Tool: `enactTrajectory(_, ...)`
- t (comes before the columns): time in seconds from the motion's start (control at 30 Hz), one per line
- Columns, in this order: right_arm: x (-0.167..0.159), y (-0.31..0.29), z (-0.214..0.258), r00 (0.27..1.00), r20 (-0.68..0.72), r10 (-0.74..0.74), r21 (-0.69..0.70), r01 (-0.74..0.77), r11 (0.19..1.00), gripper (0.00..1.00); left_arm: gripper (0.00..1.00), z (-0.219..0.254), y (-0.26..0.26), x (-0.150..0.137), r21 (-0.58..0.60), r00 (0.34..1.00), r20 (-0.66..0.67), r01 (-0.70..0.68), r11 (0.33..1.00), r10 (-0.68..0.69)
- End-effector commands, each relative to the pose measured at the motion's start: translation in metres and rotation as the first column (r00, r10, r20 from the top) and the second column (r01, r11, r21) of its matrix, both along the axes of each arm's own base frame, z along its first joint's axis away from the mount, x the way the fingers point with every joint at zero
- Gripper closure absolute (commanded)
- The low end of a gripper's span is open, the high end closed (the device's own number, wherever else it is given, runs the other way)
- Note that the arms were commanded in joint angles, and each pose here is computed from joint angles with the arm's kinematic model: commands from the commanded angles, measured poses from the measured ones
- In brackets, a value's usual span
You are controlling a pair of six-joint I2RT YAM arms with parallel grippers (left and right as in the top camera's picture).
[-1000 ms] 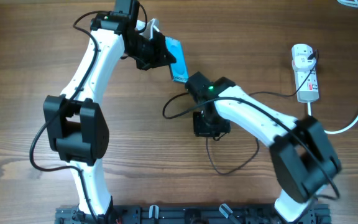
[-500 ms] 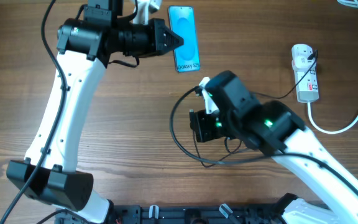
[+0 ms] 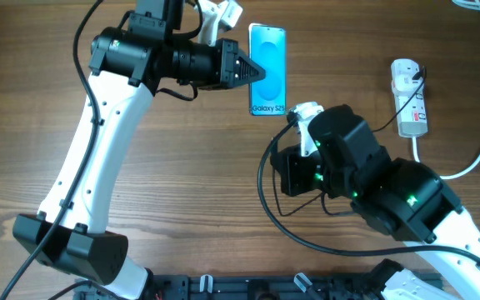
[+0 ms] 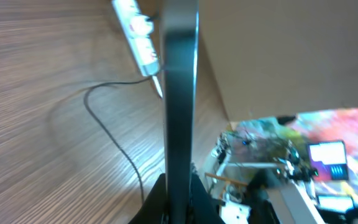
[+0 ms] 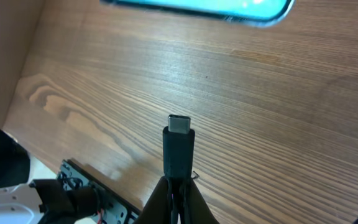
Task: Plug charger to phone and switch on socket
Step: 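Bring the phone down with the left gripper toward the held connector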
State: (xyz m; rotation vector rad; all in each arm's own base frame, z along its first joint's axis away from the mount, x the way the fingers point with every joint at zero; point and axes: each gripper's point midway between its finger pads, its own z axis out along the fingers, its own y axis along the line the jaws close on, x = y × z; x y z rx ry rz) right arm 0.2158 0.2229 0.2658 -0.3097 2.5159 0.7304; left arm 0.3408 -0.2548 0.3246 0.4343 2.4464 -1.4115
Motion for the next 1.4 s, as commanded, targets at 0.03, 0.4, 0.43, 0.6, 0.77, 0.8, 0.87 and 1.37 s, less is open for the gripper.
enactTrajectory(0.03,0.005,-0.002,0.012,0.999,0.037,-0.034,0.022,0.033,0.999,0.96,0.96,0.025,-0.005,-0.016,-0.080,0.994,0.071,0.090,0.993,-0.084)
enactTrajectory(0.4,0.017,-0.004,0.025,0.993,0.099,-0.067,0.022,0.065,0.998,0.96,0.96,0.025,-0.007,-0.018,-0.082,0.995,0.059,0.090,0.993,-0.085)
enactTrajectory(0.43,0.017,-0.004,0.025,0.993,0.097,-0.067,0.020,0.065,0.998,0.96,0.96,0.025,-0.008,-0.019,-0.086,0.994,0.055,0.094,0.992,-0.089)
enactTrajectory(0.6,0.017,-0.001,0.026,0.993,0.082,-0.081,0.046,0.078,0.996,0.96,0.96,0.026,-0.018,-0.029,-0.095,0.990,0.051,0.132,0.987,-0.128)
enactTrajectory(0.77,0.015,0.001,0.026,0.995,0.063,-0.075,0.059,0.071,0.996,0.96,0.96,0.030,-0.023,-0.034,-0.112,0.987,0.055,0.157,0.981,-0.152)
enactTrajectory(0.8,0.015,0.001,0.026,0.995,0.065,-0.077,0.058,0.073,0.996,0.96,0.96,0.029,-0.023,-0.034,-0.111,0.987,0.054,0.157,0.981,-0.152)
enactTrajectory(0.87,0.016,-0.001,0.026,0.994,0.065,-0.088,0.057,0.084,0.995,0.96,0.96,0.029,-0.023,-0.034,-0.111,0.987,0.054,0.157,0.981,-0.152)
enactTrajectory(1.37,0.019,-0.005,0.026,0.992,0.044,-0.117,0.069,0.113,0.991,0.96,0.96,0.033,-0.024,-0.037,-0.135,0.983,0.061,0.179,0.974,-0.172)
